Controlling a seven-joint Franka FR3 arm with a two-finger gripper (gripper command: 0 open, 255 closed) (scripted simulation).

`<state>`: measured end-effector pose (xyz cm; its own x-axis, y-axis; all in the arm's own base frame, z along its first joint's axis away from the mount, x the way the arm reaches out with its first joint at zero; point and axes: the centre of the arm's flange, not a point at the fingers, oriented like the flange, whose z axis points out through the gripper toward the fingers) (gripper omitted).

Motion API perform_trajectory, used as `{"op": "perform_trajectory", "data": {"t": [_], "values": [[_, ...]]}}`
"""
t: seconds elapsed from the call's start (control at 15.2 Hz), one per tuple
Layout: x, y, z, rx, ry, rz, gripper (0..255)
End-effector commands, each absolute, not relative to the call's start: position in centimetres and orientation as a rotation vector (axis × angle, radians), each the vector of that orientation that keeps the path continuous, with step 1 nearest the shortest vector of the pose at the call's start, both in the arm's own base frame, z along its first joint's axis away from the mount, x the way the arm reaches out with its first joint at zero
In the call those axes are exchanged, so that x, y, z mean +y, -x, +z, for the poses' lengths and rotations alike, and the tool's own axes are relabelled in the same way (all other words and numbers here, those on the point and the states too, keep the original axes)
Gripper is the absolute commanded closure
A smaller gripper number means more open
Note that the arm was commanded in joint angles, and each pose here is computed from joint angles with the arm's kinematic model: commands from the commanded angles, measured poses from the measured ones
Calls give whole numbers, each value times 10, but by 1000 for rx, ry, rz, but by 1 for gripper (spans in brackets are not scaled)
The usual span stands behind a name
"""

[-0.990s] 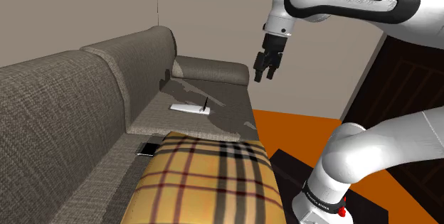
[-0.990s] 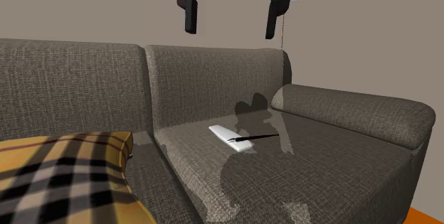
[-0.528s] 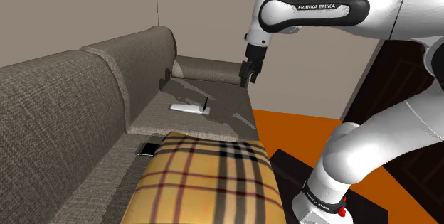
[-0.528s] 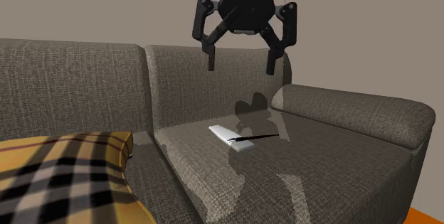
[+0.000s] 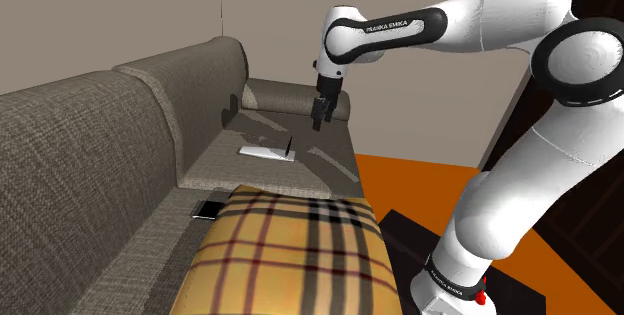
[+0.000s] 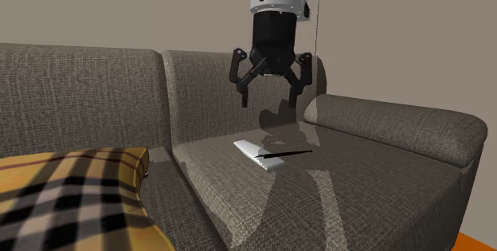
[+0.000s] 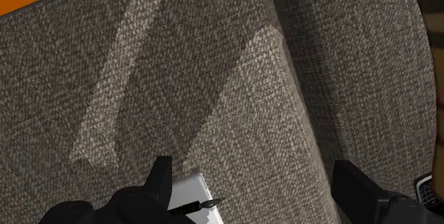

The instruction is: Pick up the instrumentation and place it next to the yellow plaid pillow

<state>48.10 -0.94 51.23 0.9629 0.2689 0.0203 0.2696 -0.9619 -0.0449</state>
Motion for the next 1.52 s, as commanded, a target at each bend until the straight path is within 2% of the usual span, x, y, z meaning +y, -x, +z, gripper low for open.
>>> {"op": "perform_trajectory", "data": {"t": [0.0, 1.12, 1.45], "values": [[-10, -503, 495, -487, 3062, -21, 0], [43, -683, 372, -1029, 2973, -8, 0], [45, -689, 346, -1047, 2968, -8, 0]]}}
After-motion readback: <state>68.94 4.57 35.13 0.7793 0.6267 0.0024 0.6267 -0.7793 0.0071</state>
